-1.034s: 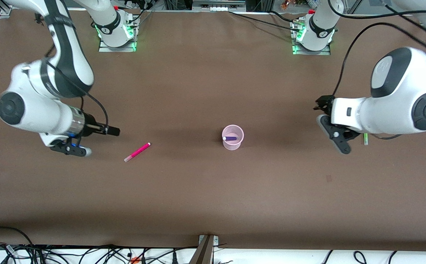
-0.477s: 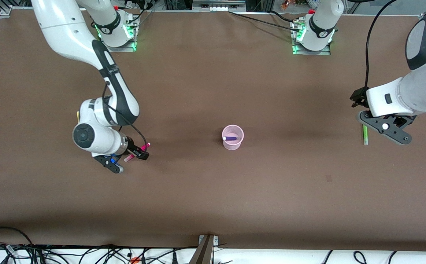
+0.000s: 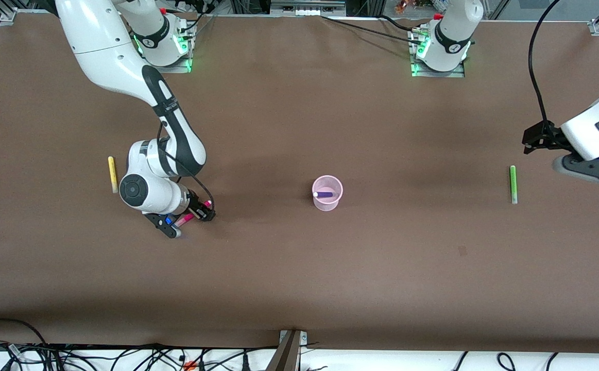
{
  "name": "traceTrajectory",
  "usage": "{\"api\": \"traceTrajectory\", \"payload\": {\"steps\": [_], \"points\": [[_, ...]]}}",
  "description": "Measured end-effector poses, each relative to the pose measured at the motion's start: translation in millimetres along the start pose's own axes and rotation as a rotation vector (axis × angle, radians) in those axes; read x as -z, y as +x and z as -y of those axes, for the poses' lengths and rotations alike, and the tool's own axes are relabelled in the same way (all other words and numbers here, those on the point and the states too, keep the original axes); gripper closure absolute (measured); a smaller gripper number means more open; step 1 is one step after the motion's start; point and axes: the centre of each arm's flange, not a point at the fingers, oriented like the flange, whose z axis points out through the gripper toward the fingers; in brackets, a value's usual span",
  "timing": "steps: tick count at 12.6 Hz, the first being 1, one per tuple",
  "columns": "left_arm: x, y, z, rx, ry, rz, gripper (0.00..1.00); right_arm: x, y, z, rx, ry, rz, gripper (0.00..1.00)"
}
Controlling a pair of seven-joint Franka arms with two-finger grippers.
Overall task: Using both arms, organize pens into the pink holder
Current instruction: 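Grasp the pink highlighter with the right gripper while the left gripper withdraws, then lift the pink highlighter and carry it over the pink cup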
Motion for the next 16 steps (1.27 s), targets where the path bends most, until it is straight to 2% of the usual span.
{"api": "traceTrajectory", "payload": {"steps": [1, 2, 4, 5, 6, 9, 11, 13, 16], "points": [[2.3, -12.5, -3.8, 0.071, 0.003, -0.038, 0.0, 2.3, -0.3, 0.2, -0.003, 0.003, 0.0, 0.41], [0.8, -26.8, -3.1, 0.124, -0.01, -0.054, 0.0, 1.5, -0.4, -0.9, -0.006, 0.003, 0.002, 0.41], [-7.3, -40.2, -1.3, 0.152, -0.029, -0.126, 0.0, 4.0, -1.0, -1.6, -0.012, 0.009, 0.007, 0.63], [-15.1, -46.1, -3.8, 0.15, -0.028, -0.137, 0.0, 5.3, -1.8, -3.0, -0.011, 0.006, 0.01, 0.75], [-22.2, -51.6, -5.4, 0.143, -0.027, -0.132, 0.0, 5.2, -3.4, -2.3, -0.009, 0.006, 0.012, 0.82], [-29.7, -57.0, -2.4, 0.102, -0.011, -0.127, 0.0, 8.4, -18.3, 9.6, 0.005, 0.012, 0.036, 0.82], [-35.2, -60.5, 13.8, 0.123, -0.008, -0.118, 0.0, 21.3, -36.3, 30.7, -0.008, 0.023, 0.072, 0.82], [-39.0, -62.7, 23.7, 0.141, -0.009, -0.113, 0.0, 49.3, -66.0, 59.9, -0.061, 0.012, 0.166, 0.82], [-38.2, -61.2, 17.1, 0.131, -0.008, -0.115, 0.0, 105.9, -114.0, 101.1, -0.172, 0.084, 0.379, 0.82]]}}
